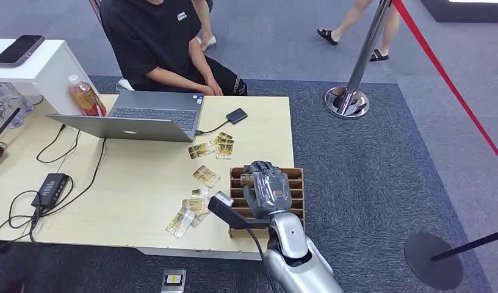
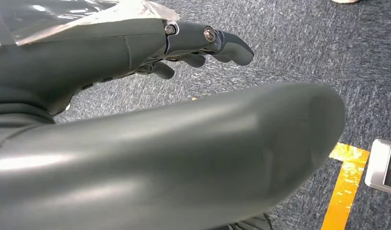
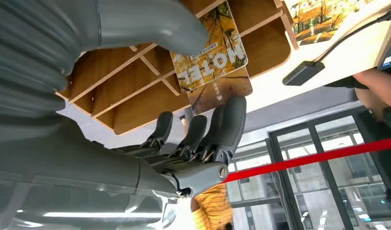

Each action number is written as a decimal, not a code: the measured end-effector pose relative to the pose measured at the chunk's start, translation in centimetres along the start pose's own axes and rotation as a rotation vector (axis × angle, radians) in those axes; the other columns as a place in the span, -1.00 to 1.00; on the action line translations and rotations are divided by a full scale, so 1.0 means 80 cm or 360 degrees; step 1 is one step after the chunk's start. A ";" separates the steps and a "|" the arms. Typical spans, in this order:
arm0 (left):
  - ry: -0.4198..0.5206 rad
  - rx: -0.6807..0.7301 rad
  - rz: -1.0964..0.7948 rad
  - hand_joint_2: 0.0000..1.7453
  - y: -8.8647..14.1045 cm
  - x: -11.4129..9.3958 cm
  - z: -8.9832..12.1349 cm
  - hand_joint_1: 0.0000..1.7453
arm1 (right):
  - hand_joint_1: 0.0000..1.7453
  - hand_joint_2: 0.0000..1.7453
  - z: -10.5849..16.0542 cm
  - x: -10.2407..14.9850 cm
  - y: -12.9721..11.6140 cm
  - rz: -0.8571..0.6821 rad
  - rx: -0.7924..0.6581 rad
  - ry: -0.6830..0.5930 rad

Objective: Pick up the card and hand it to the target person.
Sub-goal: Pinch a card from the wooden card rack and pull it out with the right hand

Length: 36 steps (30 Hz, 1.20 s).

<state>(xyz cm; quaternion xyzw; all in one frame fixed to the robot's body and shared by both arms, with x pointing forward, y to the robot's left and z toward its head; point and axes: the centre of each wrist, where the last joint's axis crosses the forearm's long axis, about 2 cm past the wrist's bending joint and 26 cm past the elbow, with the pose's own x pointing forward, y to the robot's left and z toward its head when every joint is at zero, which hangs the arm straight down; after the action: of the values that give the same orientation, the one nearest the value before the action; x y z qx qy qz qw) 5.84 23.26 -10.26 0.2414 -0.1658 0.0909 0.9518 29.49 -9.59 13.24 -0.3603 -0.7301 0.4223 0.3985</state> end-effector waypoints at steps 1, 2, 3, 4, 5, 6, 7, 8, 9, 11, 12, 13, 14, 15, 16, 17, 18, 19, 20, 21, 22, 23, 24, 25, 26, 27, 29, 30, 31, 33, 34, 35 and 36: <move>0.0000 0.0000 0.0000 -1.00 0.000 0.000 0.000 -1.00 | -0.13 1.00 0.000 0.000 0.000 0.0000 0.0002 0.0001; 0.0000 0.0000 0.0000 -1.00 0.000 0.000 0.000 -1.00 | -0.13 1.00 0.000 0.000 0.000 0.0000 0.0004 0.0001; 0.0000 0.0000 0.0000 -1.00 0.000 0.000 0.000 -1.00 | -0.14 1.00 0.000 0.000 0.001 0.0000 0.0007 0.0003; 0.0000 0.0000 0.0000 -1.00 0.000 0.000 0.000 -1.00 | -0.14 1.00 0.001 0.000 0.001 0.0000 0.0011 0.0005; 0.0000 0.0000 -0.0001 -1.00 0.000 0.000 0.000 -1.00 | -0.14 1.00 0.001 -0.001 0.001 0.0000 0.0014 0.0007; 0.0000 0.0000 -0.0001 -1.00 0.000 0.000 0.000 -1.00 | -0.14 1.00 0.001 -0.001 0.002 0.0000 0.0018 0.0010; 0.0002 0.0000 -0.0002 -1.00 0.000 0.000 0.000 -1.00 | -0.14 1.00 0.001 -0.001 0.002 0.0000 0.0022 0.0013; 0.0003 0.0000 -0.0002 -1.00 0.000 0.000 0.000 -1.00 | -0.14 1.00 0.001 -0.001 0.003 -0.0001 0.0027 0.0016; 0.0005 0.0000 -0.0002 -1.00 0.000 0.000 0.000 -1.00 | -0.14 1.00 0.002 -0.002 0.004 -0.0001 0.0032 0.0021; 0.0005 0.0000 -0.0002 -1.00 0.000 0.000 0.000 -1.00 | -0.14 1.00 0.002 -0.002 0.005 0.0000 0.0041 0.0027; 0.0005 0.0000 -0.0002 -1.00 0.000 0.000 0.000 -1.00 | -0.14 1.00 0.002 -0.002 0.006 0.0001 0.0044 0.0029; 0.0005 -0.0001 -0.0002 -1.00 0.000 0.000 0.000 -1.00 | -0.14 1.00 0.002 -0.003 0.006 0.0002 0.0048 0.0031; 0.0005 -0.0001 -0.0002 -1.00 0.000 0.000 0.000 -1.00 | -0.15 1.00 0.002 -0.003 0.007 0.0003 0.0051 0.0033; 0.0005 -0.0002 -0.0002 -1.00 0.000 0.000 0.000 -1.00 | -0.16 1.00 0.002 -0.003 0.007 0.0004 0.0054 0.0034; 0.0005 -0.0003 -0.0002 -1.00 0.000 0.000 0.000 -1.00 | -0.16 1.00 0.002 -0.003 0.007 0.0004 0.0056 0.0036; 0.0005 -0.0003 -0.0001 -1.00 0.000 0.000 0.000 -1.00 | -0.16 1.00 0.002 -0.003 0.008 0.0005 0.0058 0.0037; 0.0005 -0.0003 -0.0001 -1.00 0.000 0.000 0.000 -1.00 | -0.16 1.00 0.001 -0.003 0.008 0.0005 0.0059 0.0038; 0.0005 -0.0003 -0.0001 -1.00 0.000 0.000 0.000 -1.00 | -0.17 1.00 0.001 -0.003 0.008 0.0005 0.0061 0.0040; 0.0005 -0.0003 -0.0002 -1.00 0.000 0.000 0.000 -1.00 | -0.18 1.00 0.001 -0.003 0.008 0.0005 0.0062 0.0042; 0.0005 -0.0004 -0.0002 -1.00 0.000 0.000 0.000 -1.00 | -0.18 1.00 0.000 -0.003 0.009 0.0006 0.0063 0.0045; 0.0004 -0.0004 -0.0003 -1.00 0.000 0.000 0.000 -1.00 | -0.18 1.00 0.000 -0.003 0.009 0.0007 0.0063 0.0048; 0.0003 -0.0004 -0.0005 -1.00 0.000 0.000 0.000 -1.00 | -0.18 1.00 -0.001 -0.003 0.009 0.0007 0.0063 0.0051; 0.0003 -0.0005 -0.0006 -1.00 0.000 0.000 0.000 -1.00 | -0.18 1.00 -0.001 -0.003 0.009 0.0008 0.0062 0.0053; 0.0002 -0.0005 -0.0007 -1.00 0.000 0.000 0.000 -1.00 | -0.18 1.00 -0.001 -0.003 0.009 0.0008 0.0061 0.0054; 0.0002 -0.0006 -0.0008 -1.00 0.000 0.000 0.000 -1.00 | -0.18 1.00 -0.001 -0.003 0.009 0.0009 0.0060 0.0055; 0.0001 -0.0006 -0.0009 -1.00 0.000 0.000 0.000 -1.00 | -0.18 1.00 -0.001 -0.003 0.009 0.0009 0.0059 0.0055; 0.0001 -0.0007 -0.0009 -1.00 0.000 0.000 0.000 -1.00 | -0.18 1.00 -0.001 -0.004 0.009 0.0008 0.0058 0.0057; 0.0000 -0.0008 -0.0009 -1.00 0.000 0.000 0.000 -1.00 | -0.18 1.00 -0.001 -0.004 0.010 0.0006 0.0057 0.0059; 0.0000 -0.0009 -0.0009 -1.00 0.000 0.000 0.000 -1.00 | -0.18 1.00 -0.001 -0.004 0.010 0.0005 0.0056 0.0060; -0.0002 -0.0010 -0.0010 -1.00 0.000 0.000 0.000 -1.00 | -0.18 1.00 -0.001 -0.004 0.010 0.0004 0.0056 0.0061; -0.0003 -0.0010 -0.0010 -1.00 0.000 0.000 0.000 -1.00 | -0.18 1.00 -0.001 -0.004 0.010 0.0004 0.0056 0.0062; -0.0005 -0.0010 -0.0010 -1.00 0.000 0.000 0.000 -1.00 | -0.18 1.00 -0.001 -0.004 0.010 0.0004 0.0057 0.0063; -0.0007 -0.0010 -0.0010 -1.00 0.000 0.000 0.000 -1.00 | -0.17 1.00 -0.001 -0.004 0.010 0.0004 0.0056 0.0063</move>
<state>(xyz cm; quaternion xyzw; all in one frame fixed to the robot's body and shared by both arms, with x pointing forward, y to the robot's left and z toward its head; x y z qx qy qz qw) 5.85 23.25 -10.26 0.2390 -0.1674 0.0869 0.9525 29.88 -9.54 12.45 -0.3623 -0.7141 0.4283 0.4187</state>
